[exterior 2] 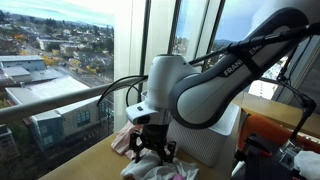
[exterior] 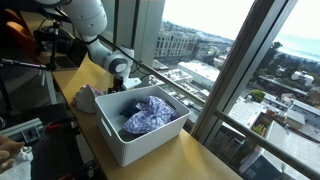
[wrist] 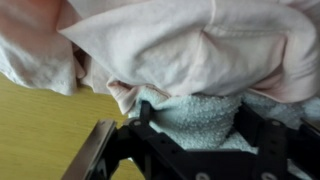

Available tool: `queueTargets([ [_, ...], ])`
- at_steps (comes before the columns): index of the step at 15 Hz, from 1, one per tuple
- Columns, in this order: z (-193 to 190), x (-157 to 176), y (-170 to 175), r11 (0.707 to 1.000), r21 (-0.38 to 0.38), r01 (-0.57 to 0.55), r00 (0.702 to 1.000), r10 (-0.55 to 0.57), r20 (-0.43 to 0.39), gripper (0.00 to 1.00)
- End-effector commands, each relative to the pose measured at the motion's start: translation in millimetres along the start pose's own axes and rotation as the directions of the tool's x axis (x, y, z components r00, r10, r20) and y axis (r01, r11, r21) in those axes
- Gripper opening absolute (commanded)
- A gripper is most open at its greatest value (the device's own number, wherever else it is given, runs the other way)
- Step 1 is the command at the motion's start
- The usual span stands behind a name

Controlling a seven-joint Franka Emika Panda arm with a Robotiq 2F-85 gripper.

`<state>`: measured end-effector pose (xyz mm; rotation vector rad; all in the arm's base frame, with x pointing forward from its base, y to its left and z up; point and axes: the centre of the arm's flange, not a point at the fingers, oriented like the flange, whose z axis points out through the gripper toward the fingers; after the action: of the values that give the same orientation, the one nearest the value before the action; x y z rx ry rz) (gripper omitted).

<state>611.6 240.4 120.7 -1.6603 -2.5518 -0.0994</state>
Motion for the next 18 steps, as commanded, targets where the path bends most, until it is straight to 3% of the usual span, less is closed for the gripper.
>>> queueTargets([
  [1,2.5,6.4,14.5,1.0,0.004,0.009,1.0,-0.009,0.013,0.5],
  [8,-1.3,18.5,19.9,1.0,0.008,0.024,1.0,-0.024,0.011,0.02],
  [13,-14.2,27.8,25.4,0.999,-0.01,0.039,0.999,-0.039,0.016,0.05],
  [18,-52.3,44.1,33.8,0.995,-0.073,0.067,0.998,-0.065,0.025,0.05],
])
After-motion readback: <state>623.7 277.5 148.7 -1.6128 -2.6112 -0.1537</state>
